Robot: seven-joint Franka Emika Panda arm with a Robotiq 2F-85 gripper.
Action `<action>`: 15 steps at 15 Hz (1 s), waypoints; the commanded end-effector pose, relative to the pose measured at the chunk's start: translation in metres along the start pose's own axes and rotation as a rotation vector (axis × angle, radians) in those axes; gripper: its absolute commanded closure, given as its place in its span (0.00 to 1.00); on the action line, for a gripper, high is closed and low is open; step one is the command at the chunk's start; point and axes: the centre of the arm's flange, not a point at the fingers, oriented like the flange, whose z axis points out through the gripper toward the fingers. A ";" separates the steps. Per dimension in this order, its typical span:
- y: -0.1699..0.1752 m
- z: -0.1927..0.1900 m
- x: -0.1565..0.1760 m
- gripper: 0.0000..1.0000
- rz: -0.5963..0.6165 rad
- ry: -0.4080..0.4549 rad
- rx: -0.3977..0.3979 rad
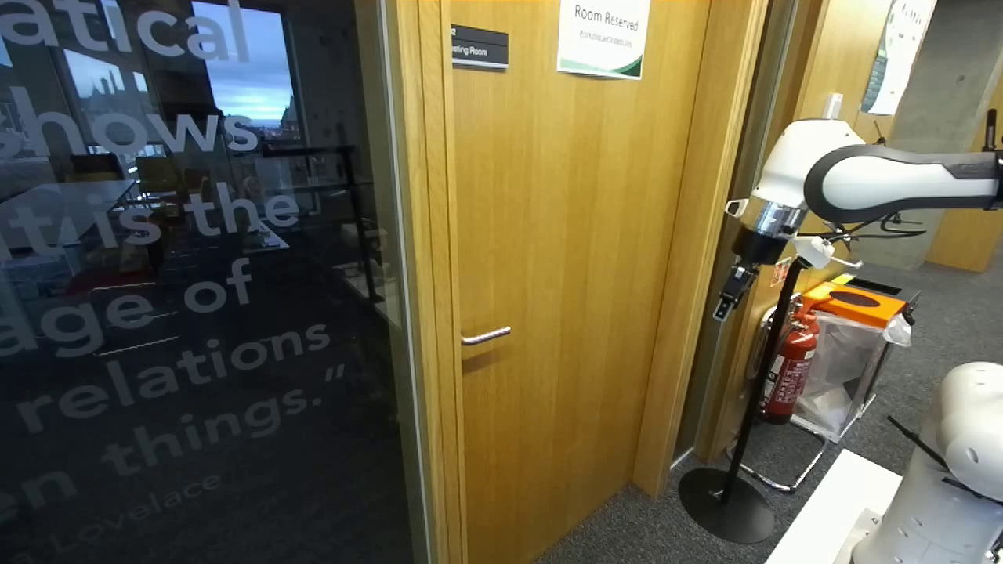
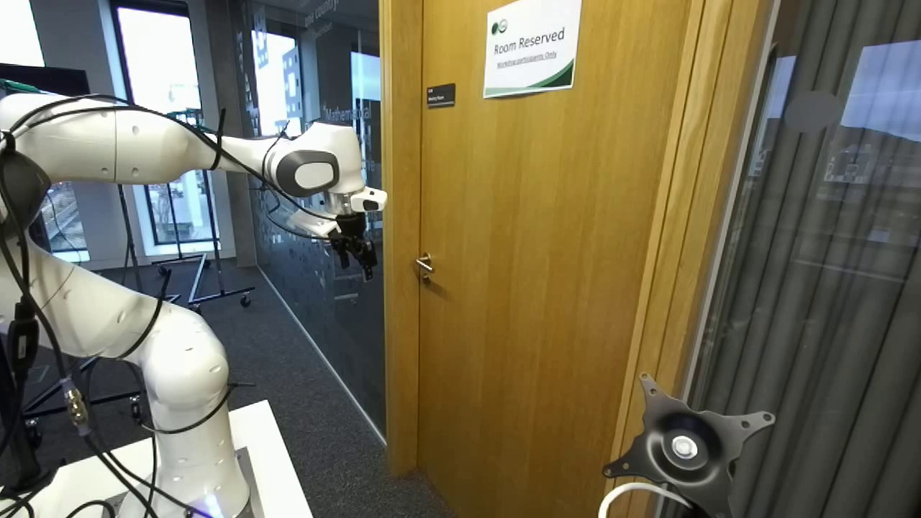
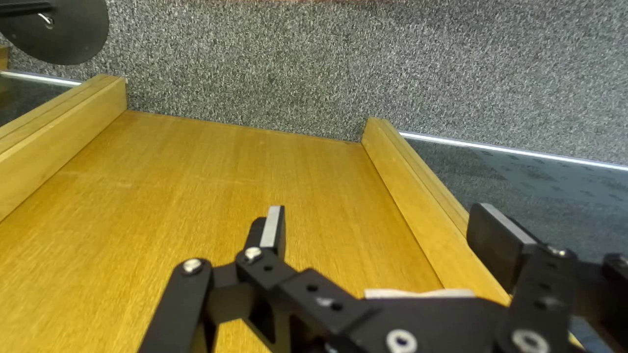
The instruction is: Open the door
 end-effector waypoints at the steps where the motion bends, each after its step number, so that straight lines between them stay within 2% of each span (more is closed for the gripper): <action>1: 0.000 0.000 0.000 0.00 0.000 0.000 0.000; 3: 0.002 0.000 0.002 0.00 -0.005 -0.010 0.011; 6: -0.016 0.007 0.008 0.00 0.008 -0.024 0.069; 11: -0.084 0.020 0.024 0.00 0.019 -0.041 0.220; 15: -0.142 0.035 0.049 0.00 0.196 -0.037 0.363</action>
